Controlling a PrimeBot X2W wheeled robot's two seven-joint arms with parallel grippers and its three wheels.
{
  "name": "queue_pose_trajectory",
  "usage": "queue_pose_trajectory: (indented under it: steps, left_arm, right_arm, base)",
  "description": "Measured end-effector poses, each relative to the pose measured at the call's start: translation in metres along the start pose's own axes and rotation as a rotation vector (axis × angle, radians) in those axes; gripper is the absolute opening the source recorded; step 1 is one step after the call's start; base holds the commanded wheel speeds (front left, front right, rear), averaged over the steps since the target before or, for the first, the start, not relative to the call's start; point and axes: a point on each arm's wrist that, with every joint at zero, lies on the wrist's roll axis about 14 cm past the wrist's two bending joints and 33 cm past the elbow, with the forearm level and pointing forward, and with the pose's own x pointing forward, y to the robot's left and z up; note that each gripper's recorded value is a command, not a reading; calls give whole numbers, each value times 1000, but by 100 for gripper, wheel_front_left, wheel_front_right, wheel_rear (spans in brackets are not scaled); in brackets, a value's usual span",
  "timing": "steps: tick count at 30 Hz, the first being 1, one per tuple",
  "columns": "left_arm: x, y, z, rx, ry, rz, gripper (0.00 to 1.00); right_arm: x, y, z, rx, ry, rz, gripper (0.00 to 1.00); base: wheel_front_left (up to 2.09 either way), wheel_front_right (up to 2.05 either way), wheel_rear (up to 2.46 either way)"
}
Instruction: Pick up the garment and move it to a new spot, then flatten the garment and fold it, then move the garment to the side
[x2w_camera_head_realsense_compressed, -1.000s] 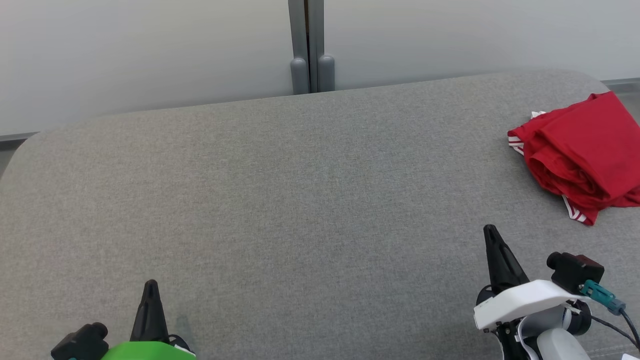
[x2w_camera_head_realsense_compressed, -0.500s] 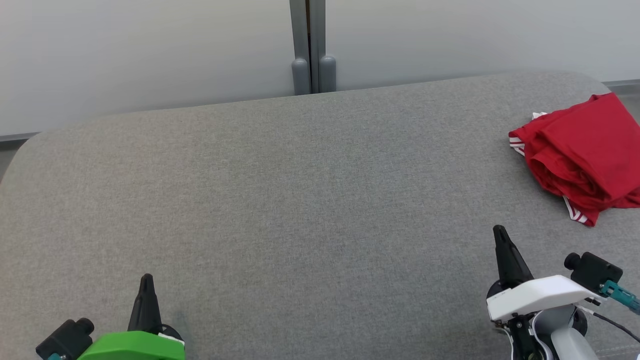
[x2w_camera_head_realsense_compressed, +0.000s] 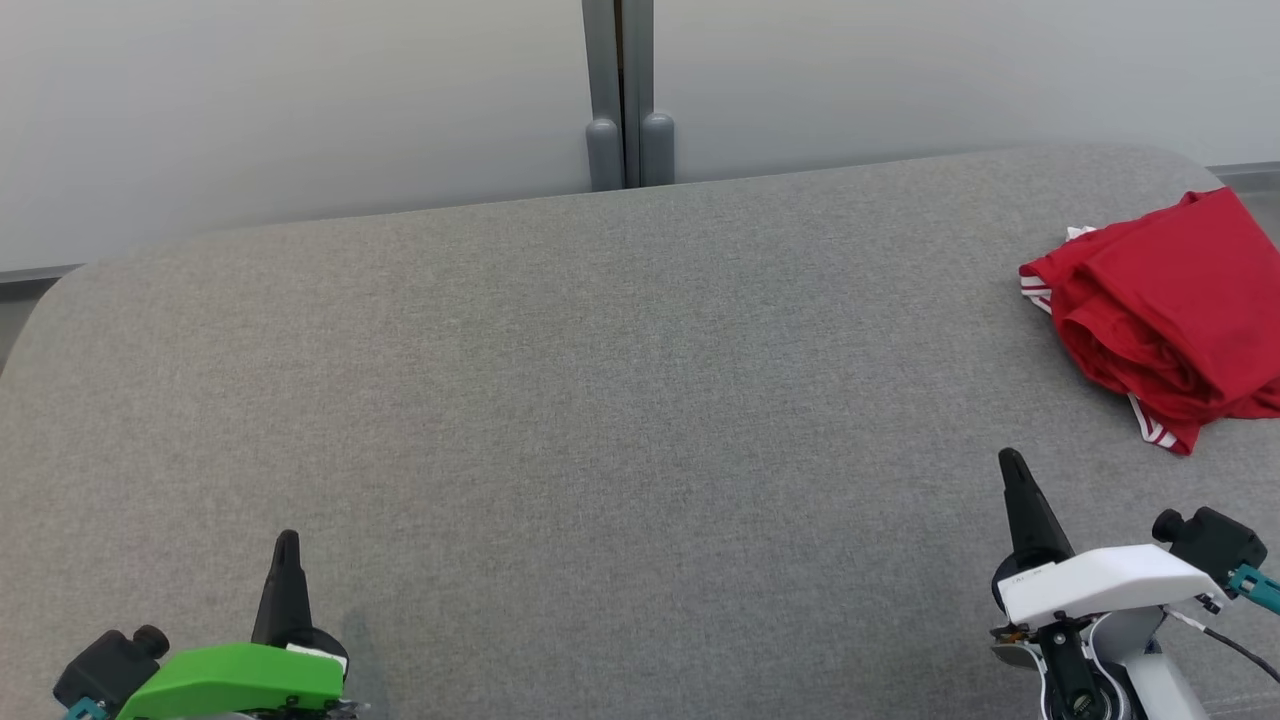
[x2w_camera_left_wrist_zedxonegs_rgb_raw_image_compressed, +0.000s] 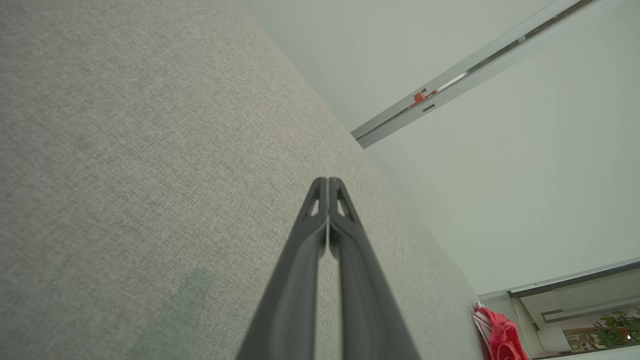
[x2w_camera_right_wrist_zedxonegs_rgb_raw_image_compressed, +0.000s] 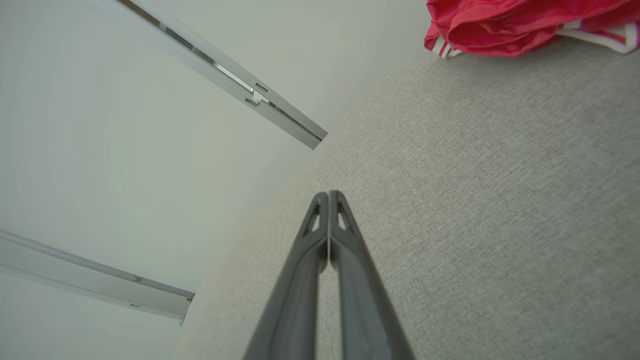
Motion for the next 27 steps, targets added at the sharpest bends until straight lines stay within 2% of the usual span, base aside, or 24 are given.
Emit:
queue_pose_trajectory:
  steps: [27]
  left_arm:
    - [8,-9,10,-261,10,-41,0]
  right_arm:
    - [4,-1,10,295,-6,-7,0]
  base:
    - [0,0,0]
